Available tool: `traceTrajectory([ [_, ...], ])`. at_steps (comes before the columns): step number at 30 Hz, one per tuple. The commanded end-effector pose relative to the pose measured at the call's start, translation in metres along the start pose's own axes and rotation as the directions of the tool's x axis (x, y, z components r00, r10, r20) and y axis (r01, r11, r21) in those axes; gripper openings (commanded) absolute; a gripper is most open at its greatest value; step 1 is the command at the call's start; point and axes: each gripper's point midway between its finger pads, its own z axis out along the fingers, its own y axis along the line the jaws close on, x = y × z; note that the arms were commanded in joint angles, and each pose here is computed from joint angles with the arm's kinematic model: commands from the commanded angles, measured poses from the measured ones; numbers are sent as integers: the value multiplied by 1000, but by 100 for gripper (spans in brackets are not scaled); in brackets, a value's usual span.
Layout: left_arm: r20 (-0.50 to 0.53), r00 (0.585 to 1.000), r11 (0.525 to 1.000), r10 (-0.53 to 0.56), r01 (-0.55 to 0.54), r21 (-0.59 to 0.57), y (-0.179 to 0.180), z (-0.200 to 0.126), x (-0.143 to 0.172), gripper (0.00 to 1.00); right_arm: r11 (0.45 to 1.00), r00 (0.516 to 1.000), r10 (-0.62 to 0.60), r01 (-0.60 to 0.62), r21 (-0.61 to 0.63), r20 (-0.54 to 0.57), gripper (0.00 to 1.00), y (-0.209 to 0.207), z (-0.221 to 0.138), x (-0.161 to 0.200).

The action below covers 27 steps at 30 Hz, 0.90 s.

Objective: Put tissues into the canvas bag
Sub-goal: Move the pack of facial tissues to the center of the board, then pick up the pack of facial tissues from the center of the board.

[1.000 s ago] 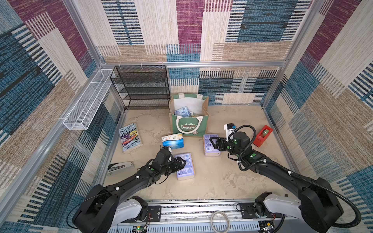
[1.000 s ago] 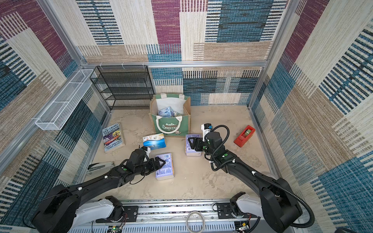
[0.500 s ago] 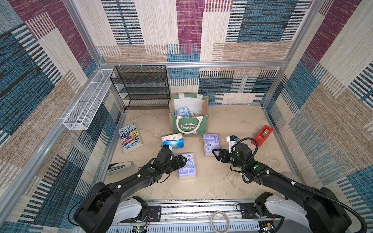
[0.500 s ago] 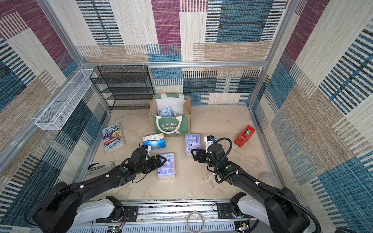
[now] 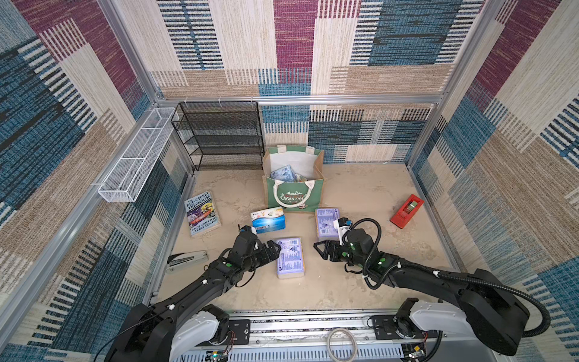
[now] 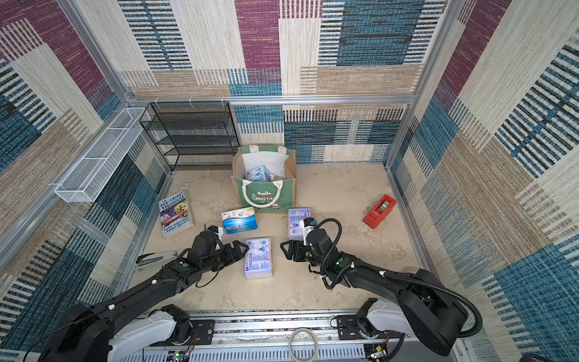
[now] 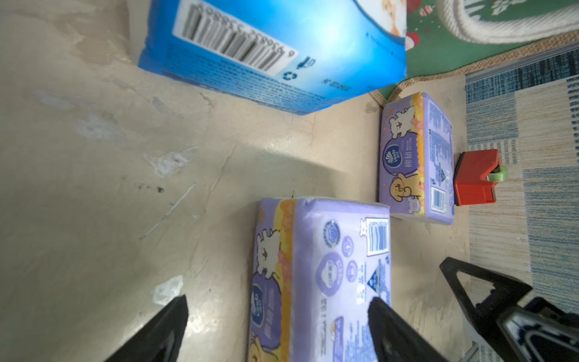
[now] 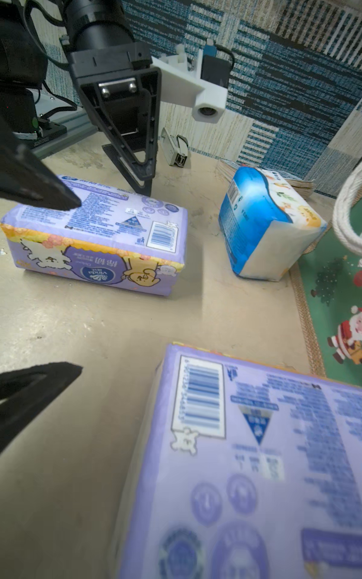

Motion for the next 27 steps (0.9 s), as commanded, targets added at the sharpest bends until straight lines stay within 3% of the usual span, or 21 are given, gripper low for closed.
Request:
traceTrajectory([
  [1,-28,999,999,38,-39,-4,5,-2,6,94,1000,1000,-13,13,-16,27,78,11,7,-6],
  [17,-88,995,987,56,-42,153,-11,-1,26,89,999,998,-31,29,-39,-56,83,22,29,9],
  [23,-110,992,980,59,-36,197,-19,3,28,89,999,991,-32,26,-47,-130,71,22,42,21],
  [27,-135,990,974,30,2,228,-24,10,31,82,998,987,-29,20,-60,-157,64,24,48,26],
])
